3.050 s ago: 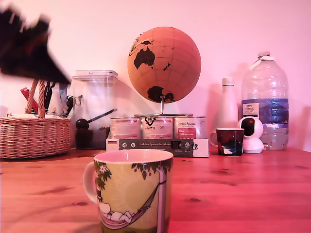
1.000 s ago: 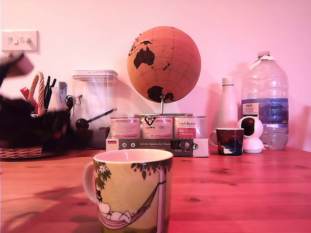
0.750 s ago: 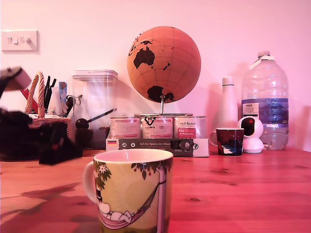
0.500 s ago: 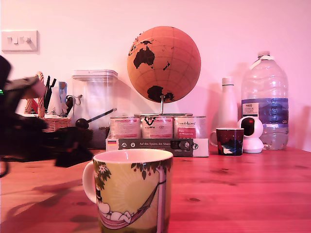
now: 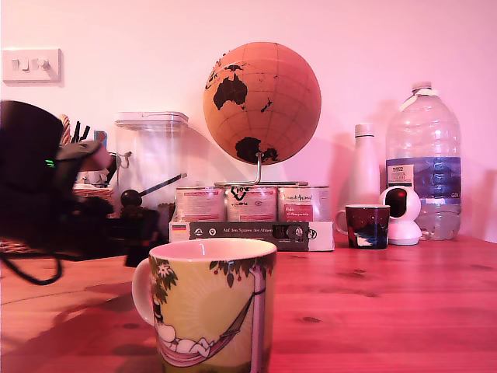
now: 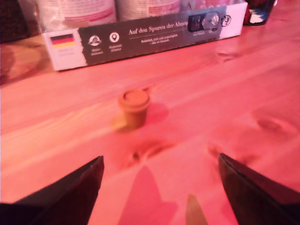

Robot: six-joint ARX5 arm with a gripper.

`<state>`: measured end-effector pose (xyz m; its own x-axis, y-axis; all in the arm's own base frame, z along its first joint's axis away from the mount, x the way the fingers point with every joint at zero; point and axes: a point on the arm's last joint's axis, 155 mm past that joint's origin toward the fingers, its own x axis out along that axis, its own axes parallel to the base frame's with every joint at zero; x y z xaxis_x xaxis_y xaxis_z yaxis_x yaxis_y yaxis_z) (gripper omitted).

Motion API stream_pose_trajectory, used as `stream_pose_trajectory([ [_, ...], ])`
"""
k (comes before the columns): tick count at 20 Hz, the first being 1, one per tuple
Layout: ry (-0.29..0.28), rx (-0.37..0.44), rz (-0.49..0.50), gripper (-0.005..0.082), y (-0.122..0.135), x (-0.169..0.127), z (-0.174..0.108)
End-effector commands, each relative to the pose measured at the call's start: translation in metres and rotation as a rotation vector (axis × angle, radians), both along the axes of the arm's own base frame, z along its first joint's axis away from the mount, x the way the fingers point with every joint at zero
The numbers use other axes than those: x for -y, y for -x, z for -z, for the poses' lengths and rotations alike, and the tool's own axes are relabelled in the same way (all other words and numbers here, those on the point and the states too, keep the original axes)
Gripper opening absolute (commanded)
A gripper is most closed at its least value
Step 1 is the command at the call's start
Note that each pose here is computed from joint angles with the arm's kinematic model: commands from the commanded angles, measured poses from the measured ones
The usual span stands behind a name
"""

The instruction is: Pick up the coffee capsules on the table and drop them inside the coffee cup

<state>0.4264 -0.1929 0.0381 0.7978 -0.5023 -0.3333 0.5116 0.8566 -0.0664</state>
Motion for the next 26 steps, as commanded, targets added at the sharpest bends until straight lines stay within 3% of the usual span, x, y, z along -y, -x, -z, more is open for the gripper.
stream_pose_trajectory([
  [1, -0.004, -0.014, 0.007, 0.0707, -0.008, 0.001, 0.007],
  [11, -0.005, -0.121, 0.036, 0.0707, -0.05, 0.008, 0.032],
  [21, 0.002, -0.145, 0.069, 0.0707, -0.07, 0.02, 0.034],
  [23, -0.006, -0.171, 0.069, 0.0671, -0.067, 0.02, 0.04],
  [26, -0.02, -0.164, 0.076, 0.0539, -0.067, 0.019, 0.04],
])
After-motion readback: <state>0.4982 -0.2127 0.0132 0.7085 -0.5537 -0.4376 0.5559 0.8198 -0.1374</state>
